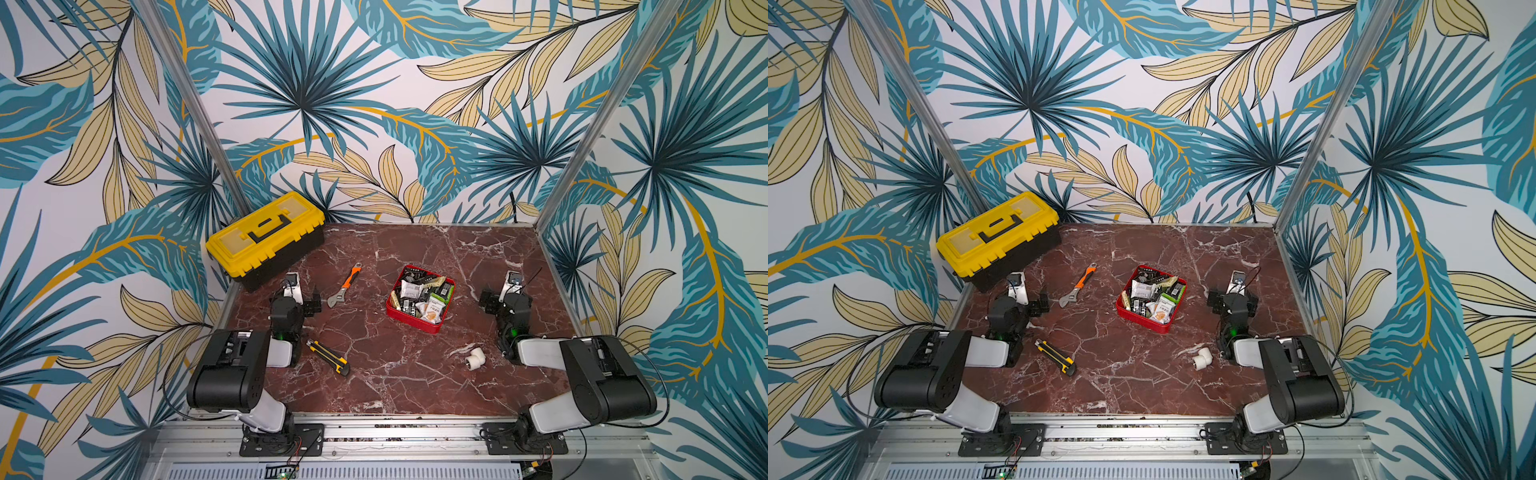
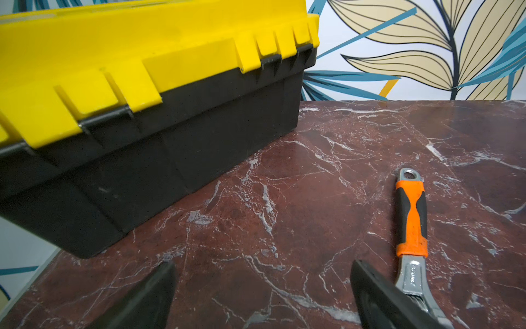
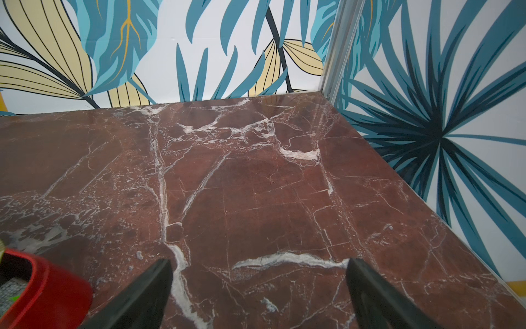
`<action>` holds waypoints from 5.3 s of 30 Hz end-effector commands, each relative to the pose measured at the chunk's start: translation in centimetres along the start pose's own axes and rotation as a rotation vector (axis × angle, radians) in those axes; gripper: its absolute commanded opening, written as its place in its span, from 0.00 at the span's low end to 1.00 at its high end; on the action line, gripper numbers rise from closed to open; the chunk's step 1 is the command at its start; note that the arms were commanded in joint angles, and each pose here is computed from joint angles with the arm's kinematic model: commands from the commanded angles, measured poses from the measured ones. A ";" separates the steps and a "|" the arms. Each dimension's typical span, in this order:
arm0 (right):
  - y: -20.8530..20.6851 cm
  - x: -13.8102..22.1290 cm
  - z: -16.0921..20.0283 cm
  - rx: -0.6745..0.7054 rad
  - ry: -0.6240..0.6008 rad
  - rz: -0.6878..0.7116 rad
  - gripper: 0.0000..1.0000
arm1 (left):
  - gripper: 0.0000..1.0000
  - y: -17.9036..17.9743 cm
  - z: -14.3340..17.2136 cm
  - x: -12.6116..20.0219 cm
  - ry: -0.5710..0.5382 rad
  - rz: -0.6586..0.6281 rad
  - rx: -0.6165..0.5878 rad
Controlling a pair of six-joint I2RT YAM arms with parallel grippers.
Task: Take the cookies out of the storage box
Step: Pick up the cookie from the storage box, then place the cookie at the center of the board.
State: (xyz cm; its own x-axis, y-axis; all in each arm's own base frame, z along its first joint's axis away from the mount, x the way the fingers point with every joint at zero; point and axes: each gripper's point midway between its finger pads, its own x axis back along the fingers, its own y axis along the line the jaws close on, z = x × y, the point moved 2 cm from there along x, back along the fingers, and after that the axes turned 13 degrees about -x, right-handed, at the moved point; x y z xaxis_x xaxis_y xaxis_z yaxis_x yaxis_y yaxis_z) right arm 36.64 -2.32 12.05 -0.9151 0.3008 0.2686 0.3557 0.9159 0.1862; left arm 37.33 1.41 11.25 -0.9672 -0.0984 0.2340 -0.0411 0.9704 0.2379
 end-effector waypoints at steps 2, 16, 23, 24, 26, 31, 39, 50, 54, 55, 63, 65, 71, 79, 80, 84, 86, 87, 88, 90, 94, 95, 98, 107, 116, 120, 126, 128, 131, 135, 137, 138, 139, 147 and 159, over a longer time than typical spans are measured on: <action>-0.5 1.7 -2.3 -0.012 -0.018 0.023 1.00 | 1.00 0.2 -2.2 1.5 -0.123 -0.016 -0.013; 2.7 8.0 -4.9 -0.420 0.306 -0.141 1.00 | 1.00 0.1 -9.8 5.7 -0.010 0.095 0.278; 5.8 9.0 -2.4 -0.422 0.620 -0.239 0.87 | 1.00 -4.4 -7.9 7.8 0.198 0.293 0.494; 6.3 9.1 -2.1 -0.423 0.658 -0.254 0.83 | 1.00 -5.2 -7.6 8.1 0.220 0.316 0.508; 7.1 9.1 -1.8 -0.422 0.711 -0.266 0.79 | 1.00 -6.8 -7.1 8.8 0.261 0.353 0.525; 9.8 8.9 -1.2 -0.379 0.776 -0.298 0.72 | 0.99 -10.9 -5.9 10.9 0.320 0.430 0.546; 15.0 7.5 0.7 -0.228 0.829 -0.286 0.68 | 0.97 -14.8 -3.7 13.5 0.400 0.452 0.628; 19.6 4.9 3.4 -0.143 0.864 -0.233 0.59 | 0.94 -17.7 -1.8 14.5 0.459 0.447 0.686; 20.8 4.1 4.4 -0.135 0.885 -0.227 0.53 | 0.94 -18.1 -2.0 14.4 0.460 0.450 0.698; 21.0 4.0 4.8 -0.130 0.893 -0.222 0.51 | 0.93 -18.1 -2.1 14.3 0.458 0.450 0.700; 20.8 3.1 6.3 -0.095 0.904 -0.138 0.46 | 0.93 -17.9 -2.0 14.3 0.466 0.431 0.699; 20.6 3.0 6.4 -0.092 0.902 -0.122 0.46 | 0.93 -17.9 -2.0 14.3 0.465 0.429 0.702; 20.4 2.7 7.3 -0.087 0.918 -0.103 0.44 | 0.93 -17.9 -2.3 14.2 0.462 0.423 0.698; 21.0 2.4 7.8 -0.086 0.936 -0.110 0.37 | 0.88 -17.8 -2.3 14.1 0.460 0.420 0.703; 21.0 2.3 7.8 -0.086 0.936 -0.111 0.36 | 0.88 -17.8 -2.3 14.1 0.461 0.420 0.704; 21.1 2.4 7.9 -0.086 0.943 -0.113 0.29 | 0.88 -17.9 -2.3 14.1 0.463 0.420 0.708; 21.2 2.5 7.9 -0.088 0.947 -0.122 0.26 | 0.87 -17.9 -2.4 14.1 0.462 0.420 0.714; 21.3 2.6 7.8 -0.090 0.950 -0.128 0.25 | 0.87 -17.8 -2.3 14.1 0.463 0.420 0.715; 21.3 2.7 7.7 -0.092 0.950 -0.132 0.24 | 0.87 -17.9 -2.4 14.1 0.463 0.421 0.719; 21.4 2.9 7.4 -0.097 0.949 -0.141 0.22 | 0.85 -17.8 -2.4 14.2 0.463 0.419 0.723; 21.5 3.3 6.6 -0.106 0.943 -0.159 0.20 | 0.85 -17.8 -2.3 14.2 0.466 0.415 0.738; 21.5 3.4 6.4 -0.108 0.941 -0.163 0.19 | 0.85 -17.8 -2.3 14.2 0.467 0.413 0.742; 21.6 3.8 5.6 -0.118 0.932 -0.179 0.18 | 0.84 -17.6 -2.3 14.2 0.469 0.405 0.760; 20.8 5.8 2.4 -0.125 0.885 -0.205 0.17 | 0.83 -16.3 -1.9 14.6 0.483 0.341 0.834; 22.3 10.3 0.0 -0.149 0.853 -0.399 0.15 | 0.81 -13.2 0.0 15.4 0.488 0.227 0.921; 25.3 13.2 1.0 -0.184 0.872 -0.519 0.15 | 0.81 -11.2 1.2 16.1 0.502 0.151 0.952; 29.9 16.1 4.4 -0.320 0.882 -0.581 0.14 | 0.81 -9.1 2.7 17.2 0.493 0.075 1.028; 31.3 17.1 5.9 -0.361 0.890 -0.578 0.14 | 0.81 -8.6 3.0 17.5 0.491 0.062 1.038; 32.8 18.1 7.9 -0.415 0.872 -0.546 0.14 | 0.81 -8.1 3.3 17.9 0.492 0.053 1.042; 33.6 18.3 10.8 -0.479 0.846 -0.448 0.11 | 0.81 -8.0 3.5 18.1 0.501 0.052 1.041; 33.8 18.4 12.1 -0.484 0.836 -0.414 0.11 | 0.81 -8.1 3.6 18.2 0.509 0.054 1.039; 33.8 18.5 12.9 -0.481 0.829 -0.390 0.12 | 0.81 -8.1 3.6 18.2 0.513 0.055 1.038; 33.9 18.5 13.3 -0.481 0.822 -0.378 0.11 | 0.81 -8.2 3.7 18.2 0.515 0.055 1.037; 32.8 19.2 16.4 -0.439 0.802 -0.287 0.24 | 0.81 -8.3 3.7 18.2 0.519 0.064 1.040; 28.5 21.5 12.3 -0.142 0.744 -0.365 0.51 | 0.81 -10.3 0.9 17.1 0.505 0.162 0.947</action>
State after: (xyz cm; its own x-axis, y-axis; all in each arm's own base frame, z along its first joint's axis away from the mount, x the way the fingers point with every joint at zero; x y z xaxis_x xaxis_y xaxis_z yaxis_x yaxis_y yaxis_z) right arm 25.20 35.37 10.69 -0.6333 -0.3359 0.6972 0.2281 0.7798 0.5829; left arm 20.05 -9.00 10.66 -0.7584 0.1412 0.6363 -0.3732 0.7062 -0.6016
